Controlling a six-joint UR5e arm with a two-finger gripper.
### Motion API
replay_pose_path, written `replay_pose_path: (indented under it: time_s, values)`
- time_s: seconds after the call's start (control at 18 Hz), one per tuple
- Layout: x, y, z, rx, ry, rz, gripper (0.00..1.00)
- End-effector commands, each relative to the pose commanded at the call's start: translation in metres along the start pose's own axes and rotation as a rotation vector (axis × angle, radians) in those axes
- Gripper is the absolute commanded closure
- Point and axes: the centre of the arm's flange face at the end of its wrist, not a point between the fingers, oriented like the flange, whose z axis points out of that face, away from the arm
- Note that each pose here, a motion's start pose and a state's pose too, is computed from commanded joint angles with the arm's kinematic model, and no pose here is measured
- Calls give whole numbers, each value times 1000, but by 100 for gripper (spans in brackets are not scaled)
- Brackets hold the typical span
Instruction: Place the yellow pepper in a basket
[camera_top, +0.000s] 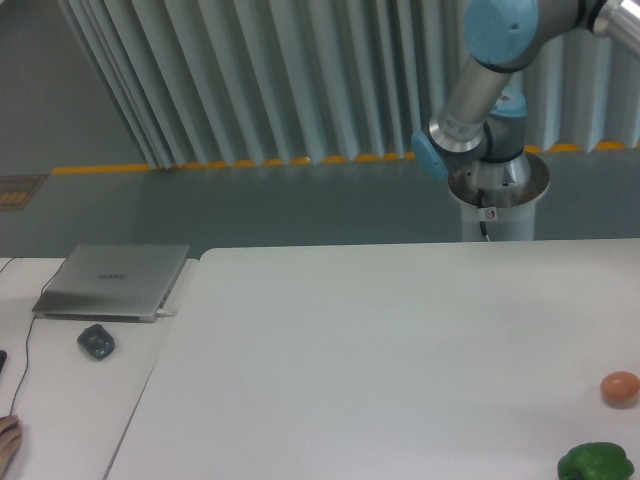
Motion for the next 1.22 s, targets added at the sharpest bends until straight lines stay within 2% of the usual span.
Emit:
replay_pose_path:
  time_s: [0.28,0.56,0.78,1.0,1.22]
  values:
    - [42,-14,-20,21,29,32,0]
    - [73,-19,-37,26,138,222,0]
    - [98,-33,-57,36,198,296,0]
    - [103,-25,-56,-41,249,377,0]
    - [108,-29,-50,-34,270,415,0]
